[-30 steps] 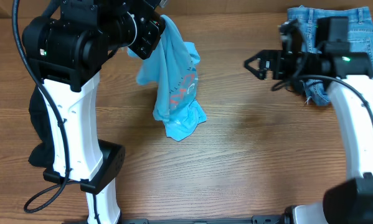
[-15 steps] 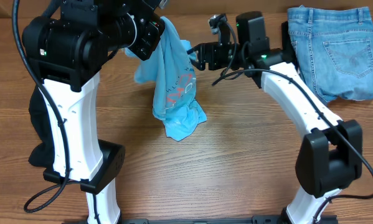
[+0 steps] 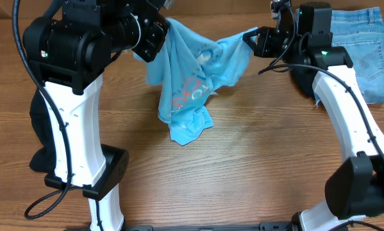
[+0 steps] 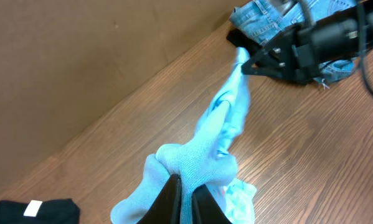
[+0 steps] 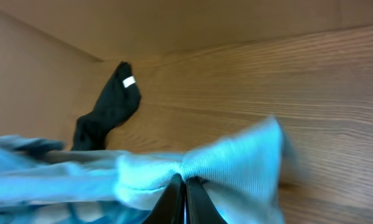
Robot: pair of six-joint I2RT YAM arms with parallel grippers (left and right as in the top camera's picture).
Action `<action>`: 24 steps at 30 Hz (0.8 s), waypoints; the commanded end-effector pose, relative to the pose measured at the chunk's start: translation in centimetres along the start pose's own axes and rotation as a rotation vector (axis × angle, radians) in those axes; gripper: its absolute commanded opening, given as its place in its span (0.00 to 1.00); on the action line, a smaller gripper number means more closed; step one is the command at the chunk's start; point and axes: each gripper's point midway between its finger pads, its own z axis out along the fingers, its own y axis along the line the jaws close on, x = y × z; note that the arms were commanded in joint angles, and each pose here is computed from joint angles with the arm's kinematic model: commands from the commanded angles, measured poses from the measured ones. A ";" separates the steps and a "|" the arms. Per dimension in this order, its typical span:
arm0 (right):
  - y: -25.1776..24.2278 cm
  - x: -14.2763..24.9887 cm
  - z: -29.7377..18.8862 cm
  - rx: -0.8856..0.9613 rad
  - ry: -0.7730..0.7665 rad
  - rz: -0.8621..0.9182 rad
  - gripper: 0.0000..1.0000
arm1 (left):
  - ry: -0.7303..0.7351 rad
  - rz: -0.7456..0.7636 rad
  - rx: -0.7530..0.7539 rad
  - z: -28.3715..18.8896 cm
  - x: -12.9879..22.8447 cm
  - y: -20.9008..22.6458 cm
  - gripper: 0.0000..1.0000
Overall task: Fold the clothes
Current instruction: 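Grasp the hanging T-shirt edge with the right gripper, then stretch the T-shirt between both grippers and lay it flat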
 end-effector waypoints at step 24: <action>-1.0 0.5 -17.1 0.247 -0.086 -0.014 0.04 | 0.264 -0.097 0.456 25.0 9.9 -1.7 0.72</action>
